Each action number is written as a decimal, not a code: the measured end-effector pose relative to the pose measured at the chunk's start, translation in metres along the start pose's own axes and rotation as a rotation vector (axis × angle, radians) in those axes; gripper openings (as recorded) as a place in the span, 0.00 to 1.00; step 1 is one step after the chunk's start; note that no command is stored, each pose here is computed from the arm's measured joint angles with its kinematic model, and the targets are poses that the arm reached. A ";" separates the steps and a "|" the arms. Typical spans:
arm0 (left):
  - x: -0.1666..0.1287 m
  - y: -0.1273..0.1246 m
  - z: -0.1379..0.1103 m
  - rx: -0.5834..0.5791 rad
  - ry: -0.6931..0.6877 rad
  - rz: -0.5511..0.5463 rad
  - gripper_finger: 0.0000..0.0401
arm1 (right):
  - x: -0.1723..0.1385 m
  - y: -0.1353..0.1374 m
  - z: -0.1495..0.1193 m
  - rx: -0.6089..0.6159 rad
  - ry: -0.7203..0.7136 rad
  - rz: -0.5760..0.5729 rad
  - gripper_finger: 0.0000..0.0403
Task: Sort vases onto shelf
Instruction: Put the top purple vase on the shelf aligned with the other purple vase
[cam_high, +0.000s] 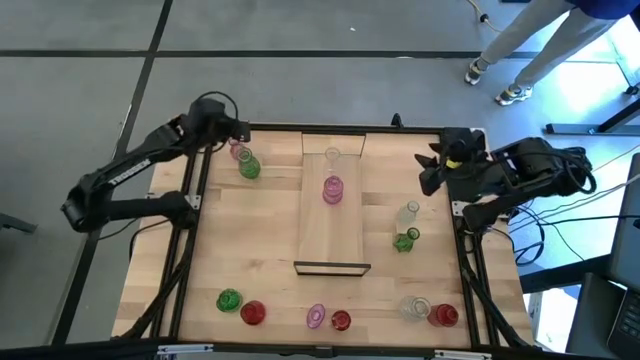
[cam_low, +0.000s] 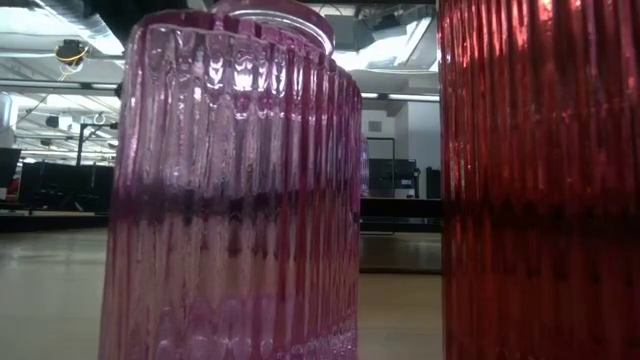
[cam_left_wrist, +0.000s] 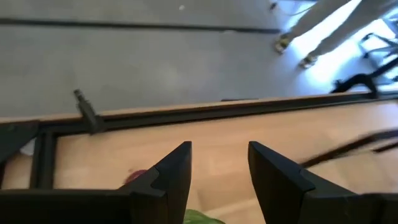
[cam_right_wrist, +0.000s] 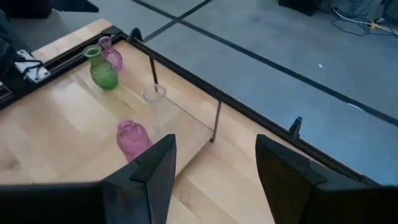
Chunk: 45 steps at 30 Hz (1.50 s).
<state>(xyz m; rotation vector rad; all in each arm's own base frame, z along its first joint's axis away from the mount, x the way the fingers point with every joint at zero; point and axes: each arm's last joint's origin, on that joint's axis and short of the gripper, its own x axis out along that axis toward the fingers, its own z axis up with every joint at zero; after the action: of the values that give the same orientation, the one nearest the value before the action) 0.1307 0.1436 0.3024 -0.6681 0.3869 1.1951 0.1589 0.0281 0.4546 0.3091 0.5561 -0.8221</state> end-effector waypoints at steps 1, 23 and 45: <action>0.004 0.002 0.002 -0.006 0.018 0.019 0.38 | 0.000 -0.003 -0.004 0.006 0.001 -0.001 0.50; 0.062 0.026 0.005 0.075 0.468 0.294 0.38 | 0.014 -0.024 -0.043 0.144 -0.020 -0.032 0.50; 0.092 0.035 0.000 0.101 0.570 0.296 0.21 | 0.014 -0.024 -0.044 0.141 -0.001 -0.023 0.50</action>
<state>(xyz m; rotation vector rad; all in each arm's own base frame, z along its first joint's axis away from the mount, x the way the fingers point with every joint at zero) 0.1284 0.2177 0.2375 -0.8809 1.0471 1.2387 0.1330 0.0247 0.4099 0.4317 0.5025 -0.8857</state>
